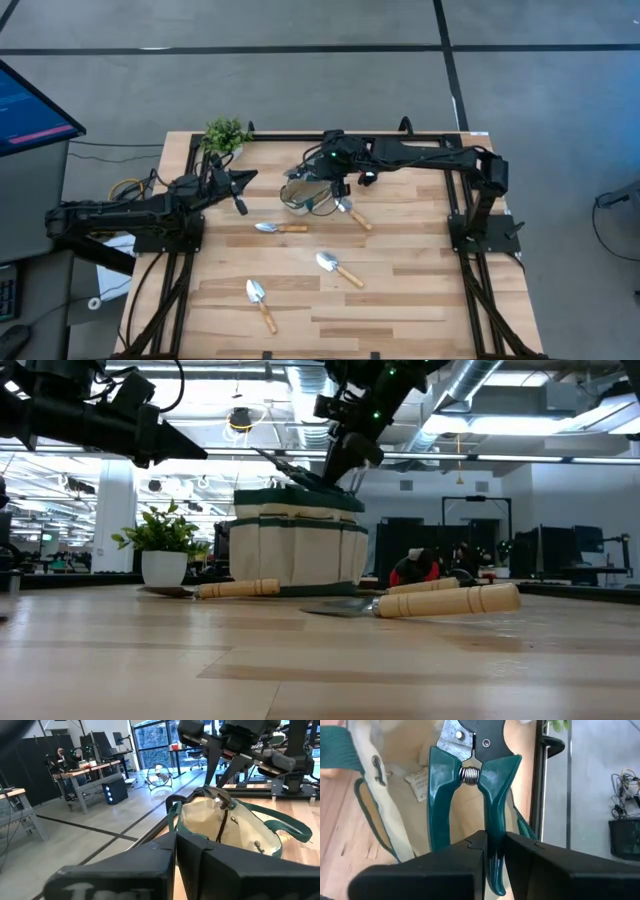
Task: Pick & Place Garden tools in Gardening bag
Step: Put the shear scissor into the gardening bag, then put the gloves into the gardening bag
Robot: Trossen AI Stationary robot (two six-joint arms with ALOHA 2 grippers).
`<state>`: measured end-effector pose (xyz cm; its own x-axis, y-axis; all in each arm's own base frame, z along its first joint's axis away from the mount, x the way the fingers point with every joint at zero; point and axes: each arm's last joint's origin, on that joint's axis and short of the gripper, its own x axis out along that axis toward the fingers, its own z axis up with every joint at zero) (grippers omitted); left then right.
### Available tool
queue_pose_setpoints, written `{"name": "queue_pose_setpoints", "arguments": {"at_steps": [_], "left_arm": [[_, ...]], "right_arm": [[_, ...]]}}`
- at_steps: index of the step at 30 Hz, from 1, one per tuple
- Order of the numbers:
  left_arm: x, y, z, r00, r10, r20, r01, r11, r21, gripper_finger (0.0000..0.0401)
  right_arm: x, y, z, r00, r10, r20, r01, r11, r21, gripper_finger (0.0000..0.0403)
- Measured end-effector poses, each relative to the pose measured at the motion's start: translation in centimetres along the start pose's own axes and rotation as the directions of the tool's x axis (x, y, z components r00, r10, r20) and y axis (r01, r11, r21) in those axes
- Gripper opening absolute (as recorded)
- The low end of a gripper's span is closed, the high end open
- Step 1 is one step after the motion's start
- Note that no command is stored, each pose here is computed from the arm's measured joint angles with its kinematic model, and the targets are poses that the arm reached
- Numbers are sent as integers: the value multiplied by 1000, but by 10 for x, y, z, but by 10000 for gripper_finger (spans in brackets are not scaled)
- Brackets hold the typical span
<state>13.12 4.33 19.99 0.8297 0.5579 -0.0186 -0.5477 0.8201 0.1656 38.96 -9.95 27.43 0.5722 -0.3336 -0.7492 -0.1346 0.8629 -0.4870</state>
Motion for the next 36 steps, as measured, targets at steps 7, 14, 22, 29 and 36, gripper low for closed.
{"name": "queue_pose_setpoints", "arguments": {"at_steps": [7, 14, 22, 29, 36], "left_arm": [[0, 0, 0, 1000, 0, 0, 0, 1000, 0, 2], [0, 0, 0, 1000, 0, 0, 0, 1000, 0, 2], [0, 0, 0, 1000, 0, 0, 0, 1000, 0, 2], [0, 0, 0, 1000, 0, 0, 0, 1000, 0, 2], [0, 0, 0, 1000, 0, 0, 0, 1000, 0, 2]], "right_arm": [[32, 12, -4, 997, 64, -41, -64, 998, -8, 32], [52, 22, -7, 992, 92, -89, -94, 995, -22, 32], [49, 21, -7, 992, 83, -92, -84, 996, -13, 40], [49, 20, -8, 992, 74, -99, -76, 997, -13, 144], [49, 19, -9, 990, 5, -141, -10, 1000, -30, 183]]}}
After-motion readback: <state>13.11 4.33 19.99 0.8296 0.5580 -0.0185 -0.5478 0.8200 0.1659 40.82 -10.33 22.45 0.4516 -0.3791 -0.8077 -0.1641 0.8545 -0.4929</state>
